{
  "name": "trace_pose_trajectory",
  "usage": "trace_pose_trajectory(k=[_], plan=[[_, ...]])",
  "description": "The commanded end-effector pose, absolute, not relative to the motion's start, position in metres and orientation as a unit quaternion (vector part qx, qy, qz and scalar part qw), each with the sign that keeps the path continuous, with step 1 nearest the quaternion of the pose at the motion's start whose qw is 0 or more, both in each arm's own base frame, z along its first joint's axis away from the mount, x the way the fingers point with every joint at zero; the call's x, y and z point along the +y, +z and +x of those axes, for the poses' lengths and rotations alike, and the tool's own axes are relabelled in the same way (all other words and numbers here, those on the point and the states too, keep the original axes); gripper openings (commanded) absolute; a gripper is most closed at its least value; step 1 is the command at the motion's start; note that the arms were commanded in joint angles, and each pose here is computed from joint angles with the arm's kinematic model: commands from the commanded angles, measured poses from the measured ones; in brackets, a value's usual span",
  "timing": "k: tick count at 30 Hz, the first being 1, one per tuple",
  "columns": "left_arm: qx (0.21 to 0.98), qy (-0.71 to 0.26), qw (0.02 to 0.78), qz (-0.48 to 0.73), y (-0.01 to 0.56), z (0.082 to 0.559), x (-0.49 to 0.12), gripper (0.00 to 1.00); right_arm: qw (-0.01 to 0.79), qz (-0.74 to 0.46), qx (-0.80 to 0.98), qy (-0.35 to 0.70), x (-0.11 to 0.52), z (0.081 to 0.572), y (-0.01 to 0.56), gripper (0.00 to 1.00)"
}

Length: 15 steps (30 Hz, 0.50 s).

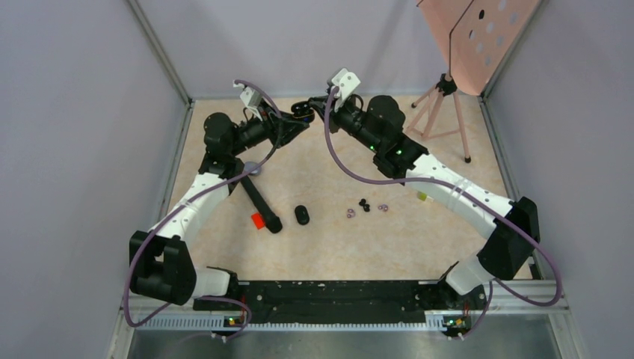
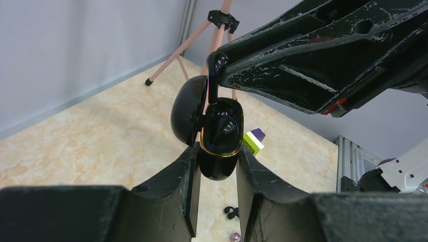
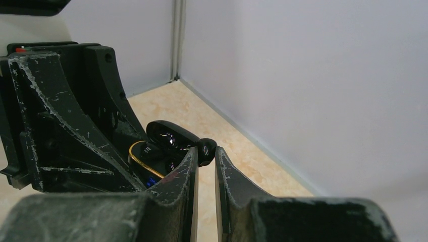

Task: Insert the wireless bluetooth earbuds into the charging case
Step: Place the earbud in the charging case.

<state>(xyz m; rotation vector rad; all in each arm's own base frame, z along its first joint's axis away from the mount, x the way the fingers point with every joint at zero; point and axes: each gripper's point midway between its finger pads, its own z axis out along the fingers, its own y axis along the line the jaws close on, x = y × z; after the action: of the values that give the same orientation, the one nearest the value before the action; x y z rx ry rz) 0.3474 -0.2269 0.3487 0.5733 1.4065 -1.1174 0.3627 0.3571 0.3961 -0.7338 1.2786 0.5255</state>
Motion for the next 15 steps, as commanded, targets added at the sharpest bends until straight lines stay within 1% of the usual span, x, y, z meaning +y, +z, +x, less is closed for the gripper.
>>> trace_pose_trajectory(k=[1, 7, 15], plan=[[0.556, -0.469, 0.63, 0.274, 0.3858, 0.3391, -0.2258, 0.0, 0.732, -0.331, 0.544, 0.242, 0.3627, 0.3524, 0.4271, 0.0], [0.559, -0.467, 0.632, 0.265, 0.3853, 0.3413, -0.2241, 0.0, 0.735, -0.347, 0.535, 0.23, 0.3635, 0.3471, 0.4235, 0.0], [0.562, -0.465, 0.632, 0.262, 0.3827, 0.3418, -0.2235, 0.0, 0.745, -0.331, 0.541, 0.208, 0.356, 0.3539, 0.4254, 0.0]])
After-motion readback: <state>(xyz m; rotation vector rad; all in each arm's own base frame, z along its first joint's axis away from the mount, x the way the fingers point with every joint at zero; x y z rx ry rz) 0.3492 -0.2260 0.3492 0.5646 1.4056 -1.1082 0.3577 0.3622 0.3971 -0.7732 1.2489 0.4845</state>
